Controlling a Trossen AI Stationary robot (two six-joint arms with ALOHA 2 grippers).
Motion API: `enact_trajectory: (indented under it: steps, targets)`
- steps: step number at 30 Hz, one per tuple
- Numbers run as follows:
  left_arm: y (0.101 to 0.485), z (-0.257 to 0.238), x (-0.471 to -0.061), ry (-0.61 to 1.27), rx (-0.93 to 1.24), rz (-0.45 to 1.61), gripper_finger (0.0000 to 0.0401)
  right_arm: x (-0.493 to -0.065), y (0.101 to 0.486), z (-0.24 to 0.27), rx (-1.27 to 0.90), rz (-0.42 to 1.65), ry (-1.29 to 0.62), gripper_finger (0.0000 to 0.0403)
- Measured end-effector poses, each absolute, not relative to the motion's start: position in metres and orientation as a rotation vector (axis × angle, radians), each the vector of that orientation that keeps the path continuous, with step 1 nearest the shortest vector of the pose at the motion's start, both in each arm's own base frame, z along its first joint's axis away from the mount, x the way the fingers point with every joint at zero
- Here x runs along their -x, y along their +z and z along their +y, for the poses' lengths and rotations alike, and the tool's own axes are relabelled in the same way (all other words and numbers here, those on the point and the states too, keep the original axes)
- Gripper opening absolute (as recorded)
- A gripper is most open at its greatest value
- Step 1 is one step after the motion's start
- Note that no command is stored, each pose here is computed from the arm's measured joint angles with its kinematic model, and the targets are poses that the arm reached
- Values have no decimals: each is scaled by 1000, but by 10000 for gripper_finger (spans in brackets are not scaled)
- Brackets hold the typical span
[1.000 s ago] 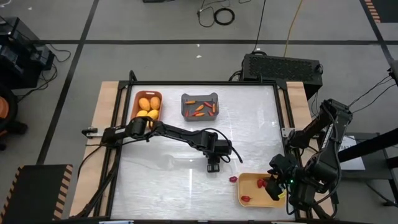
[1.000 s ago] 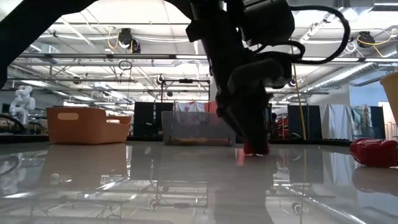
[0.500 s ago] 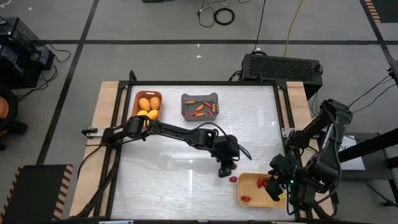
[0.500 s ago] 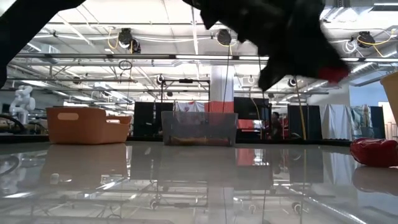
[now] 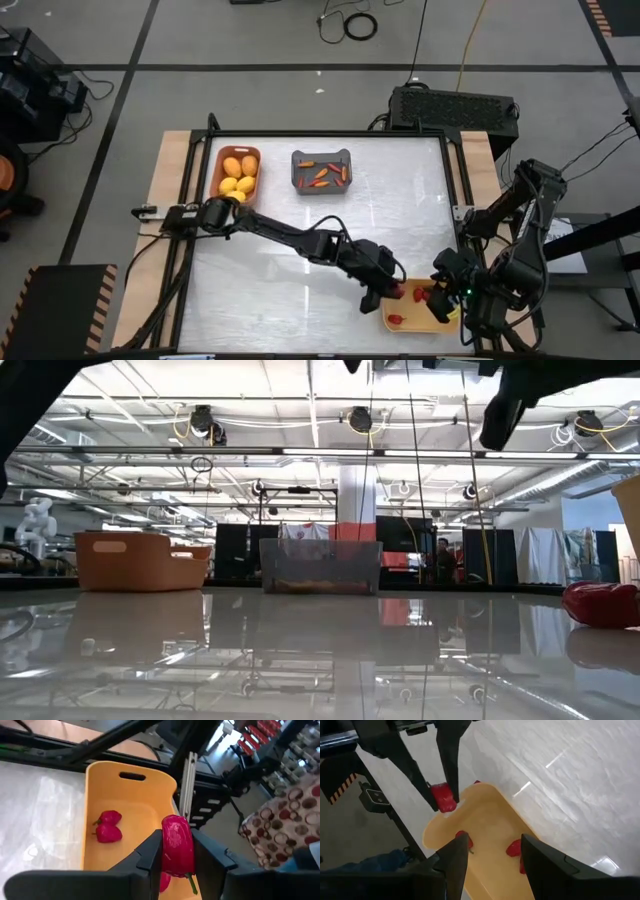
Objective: Sort produce into baskets
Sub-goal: Put the red chili pepper into the yellow bin
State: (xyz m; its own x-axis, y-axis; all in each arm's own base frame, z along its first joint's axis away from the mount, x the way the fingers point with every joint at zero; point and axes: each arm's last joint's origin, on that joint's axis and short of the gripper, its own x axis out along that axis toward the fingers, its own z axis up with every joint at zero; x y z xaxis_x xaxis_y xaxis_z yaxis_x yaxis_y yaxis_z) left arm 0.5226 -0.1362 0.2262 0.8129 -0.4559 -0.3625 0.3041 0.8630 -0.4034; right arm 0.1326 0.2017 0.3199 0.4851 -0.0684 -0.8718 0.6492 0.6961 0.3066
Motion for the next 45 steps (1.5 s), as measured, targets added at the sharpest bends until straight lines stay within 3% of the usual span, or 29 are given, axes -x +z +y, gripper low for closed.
enact_trajectory:
  steps: [20, 31, 36, 41, 45]
  targets:
    - [211, -167, -531, -455, 344, 274, 99, -141, 320, 198, -719, 959, -504, 173]
    - [205, -170, -530, -452, 341, 311, 192, -145, 322, 205, -804, 941, -452, 173]
    - [231, -149, -516, -539, 375, 507, 200, -152, 325, 212, -895, 908, -397, 173]
    - [258, -113, -483, -422, 366, 821, 201, -171, 322, 214, -946, 886, -393, 173]
    - [278, -109, -436, -309, 185, 1090, 201, -202, 313, 211, -923, 982, -327, 173]
